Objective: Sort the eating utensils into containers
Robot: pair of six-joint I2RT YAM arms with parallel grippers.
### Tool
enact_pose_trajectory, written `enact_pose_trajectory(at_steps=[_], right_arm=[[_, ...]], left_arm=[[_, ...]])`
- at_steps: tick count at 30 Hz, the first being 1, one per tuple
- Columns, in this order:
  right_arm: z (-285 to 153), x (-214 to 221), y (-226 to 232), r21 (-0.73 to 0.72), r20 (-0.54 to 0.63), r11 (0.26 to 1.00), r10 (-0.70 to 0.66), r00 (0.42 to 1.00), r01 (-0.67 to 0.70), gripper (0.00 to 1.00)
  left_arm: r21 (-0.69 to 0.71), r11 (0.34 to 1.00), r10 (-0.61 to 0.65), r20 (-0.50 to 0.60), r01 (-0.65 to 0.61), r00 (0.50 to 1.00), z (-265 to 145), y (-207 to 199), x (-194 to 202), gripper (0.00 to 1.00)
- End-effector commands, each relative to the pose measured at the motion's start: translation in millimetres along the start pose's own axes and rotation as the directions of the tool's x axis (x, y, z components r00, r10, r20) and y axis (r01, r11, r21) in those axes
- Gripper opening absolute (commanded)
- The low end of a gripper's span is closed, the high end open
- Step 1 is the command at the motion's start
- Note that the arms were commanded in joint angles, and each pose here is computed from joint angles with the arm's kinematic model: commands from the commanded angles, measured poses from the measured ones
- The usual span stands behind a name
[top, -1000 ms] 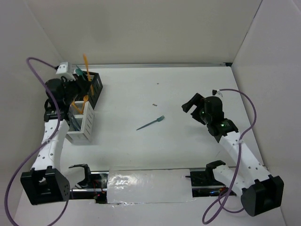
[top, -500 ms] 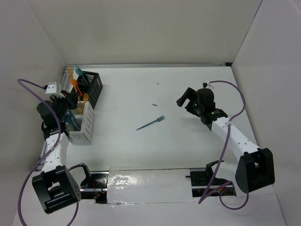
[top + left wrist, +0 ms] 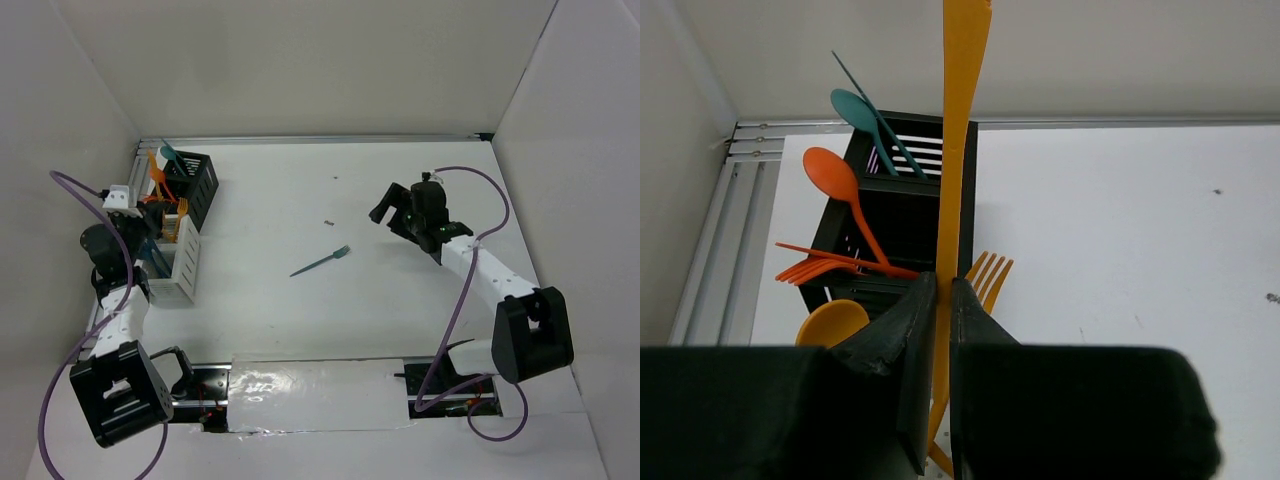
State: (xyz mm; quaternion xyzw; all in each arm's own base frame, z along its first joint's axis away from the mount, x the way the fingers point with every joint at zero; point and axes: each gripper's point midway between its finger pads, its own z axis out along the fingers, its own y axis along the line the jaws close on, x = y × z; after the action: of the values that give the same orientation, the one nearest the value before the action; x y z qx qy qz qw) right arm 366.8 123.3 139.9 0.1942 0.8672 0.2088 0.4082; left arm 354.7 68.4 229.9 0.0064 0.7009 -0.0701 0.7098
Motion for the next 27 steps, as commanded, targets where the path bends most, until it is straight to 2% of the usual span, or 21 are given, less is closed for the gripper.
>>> enact_pose_trajectory(at_steps=[1, 8, 15, 20, 21, 26, 27], right_arm=[[-1.8, -31.3, 24.8, -0.079, 0.083, 0.997, 0.006, 0.996, 0.001, 1.00], [2.5, -26.5, 23.5, -0.076, 0.064, 0.997, 0.017, 0.998, -0.012, 1.00], [0.0, -26.2, 22.7, -0.078, 0.067, 0.997, 0.022, 0.998, -0.017, 1.00], [-0.4, -26.5, 23.0, -0.079, 0.068, 0.997, 0.024, 0.997, -0.019, 1.00], [-0.8, -26.9, 23.3, -0.080, 0.069, 0.997, 0.024, 0.997, -0.018, 1.00], [-1.8, -25.5, 24.3, -0.091, 0.067, 0.996, 0.025, 0.997, -0.019, 1.00], [-1.8, -25.5, 24.3, -0.091, 0.067, 0.996, 0.025, 0.997, -0.019, 1.00]], left_arm=[[0.023, 0.991, 0.133, 0.061, -0.134, 0.989, 3.5, 1.9, -19.3, 0.06], [0.053, 0.993, 0.109, 0.009, -0.110, 0.994, 2.5, -1.9, -4.7, 0.08], [-0.013, 0.995, 0.103, 0.001, -0.103, 0.995, 1.7, 9.1, -7.5, 0.16], [-0.018, 0.995, 0.097, 0.001, -0.097, 0.995, 0.5, 8.7, -5.9, 0.37], [-0.016, 0.995, 0.100, 0.004, -0.100, 0.995, 0.3, 8.3, -6.4, 0.37], [-0.044, 0.992, 0.116, 0.023, -0.114, 0.993, -2.6, 11.2, -15.4, 0.62], [-0.047, 0.993, 0.108, 0.023, -0.107, 0.994, -2.7, 11.4, -15.5, 0.62]])
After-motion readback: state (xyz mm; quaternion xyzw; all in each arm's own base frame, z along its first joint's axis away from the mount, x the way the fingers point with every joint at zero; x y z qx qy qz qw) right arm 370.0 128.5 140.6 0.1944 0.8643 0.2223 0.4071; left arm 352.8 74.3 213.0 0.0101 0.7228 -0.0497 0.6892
